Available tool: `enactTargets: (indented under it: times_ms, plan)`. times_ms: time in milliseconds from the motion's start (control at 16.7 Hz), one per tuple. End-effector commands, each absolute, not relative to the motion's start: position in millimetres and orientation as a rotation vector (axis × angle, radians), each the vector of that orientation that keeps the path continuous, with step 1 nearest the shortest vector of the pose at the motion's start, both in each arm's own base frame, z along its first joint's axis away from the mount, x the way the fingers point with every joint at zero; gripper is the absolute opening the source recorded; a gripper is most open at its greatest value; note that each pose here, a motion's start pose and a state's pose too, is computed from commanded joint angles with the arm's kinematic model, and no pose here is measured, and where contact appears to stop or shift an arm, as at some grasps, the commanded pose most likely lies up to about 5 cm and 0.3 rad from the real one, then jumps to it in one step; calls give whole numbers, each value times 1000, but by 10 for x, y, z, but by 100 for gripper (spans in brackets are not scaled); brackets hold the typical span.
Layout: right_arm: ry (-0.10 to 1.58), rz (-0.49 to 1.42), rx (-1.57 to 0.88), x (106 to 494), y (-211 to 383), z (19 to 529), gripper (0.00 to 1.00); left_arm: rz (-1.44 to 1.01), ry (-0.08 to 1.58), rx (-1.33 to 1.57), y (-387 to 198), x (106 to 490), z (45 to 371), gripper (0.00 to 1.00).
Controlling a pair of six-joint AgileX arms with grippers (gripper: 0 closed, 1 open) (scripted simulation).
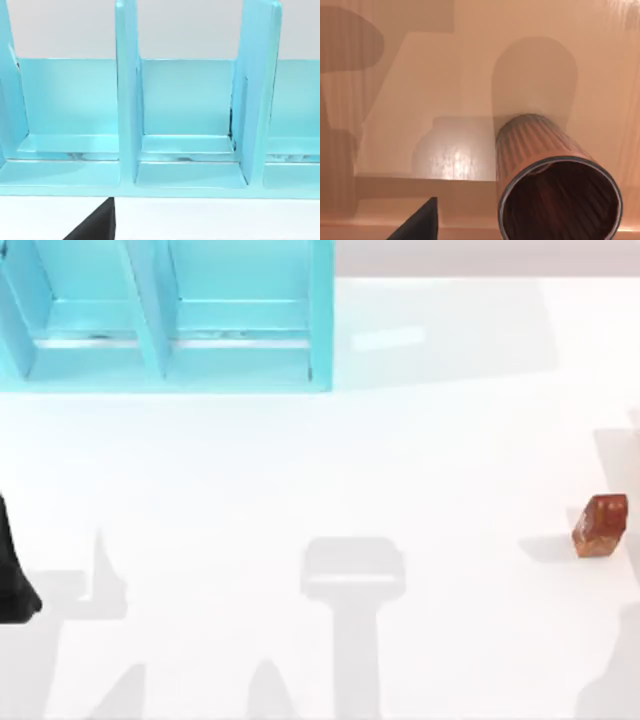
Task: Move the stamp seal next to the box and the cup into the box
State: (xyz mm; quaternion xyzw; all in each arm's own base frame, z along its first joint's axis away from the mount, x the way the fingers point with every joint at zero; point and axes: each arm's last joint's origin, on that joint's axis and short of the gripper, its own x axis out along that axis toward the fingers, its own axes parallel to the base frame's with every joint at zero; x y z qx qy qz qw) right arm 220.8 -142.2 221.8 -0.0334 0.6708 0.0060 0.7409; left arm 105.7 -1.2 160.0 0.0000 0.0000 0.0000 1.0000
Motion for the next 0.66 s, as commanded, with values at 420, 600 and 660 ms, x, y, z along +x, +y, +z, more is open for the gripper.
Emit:
enactTargets:
  times_ms: [420,600,660]
  plan:
    - [1527,-15,-50,2179,-1405,2703,100,0,0,0,-12,1057,1600,100]
    - [1551,-30,-13,2150,-1431,2771,100,0,0,0,-12,1057,1600,100]
    - [1551,-30,-13,2150,-1431,2771,100,0,0,0,-12,1057,1600,100]
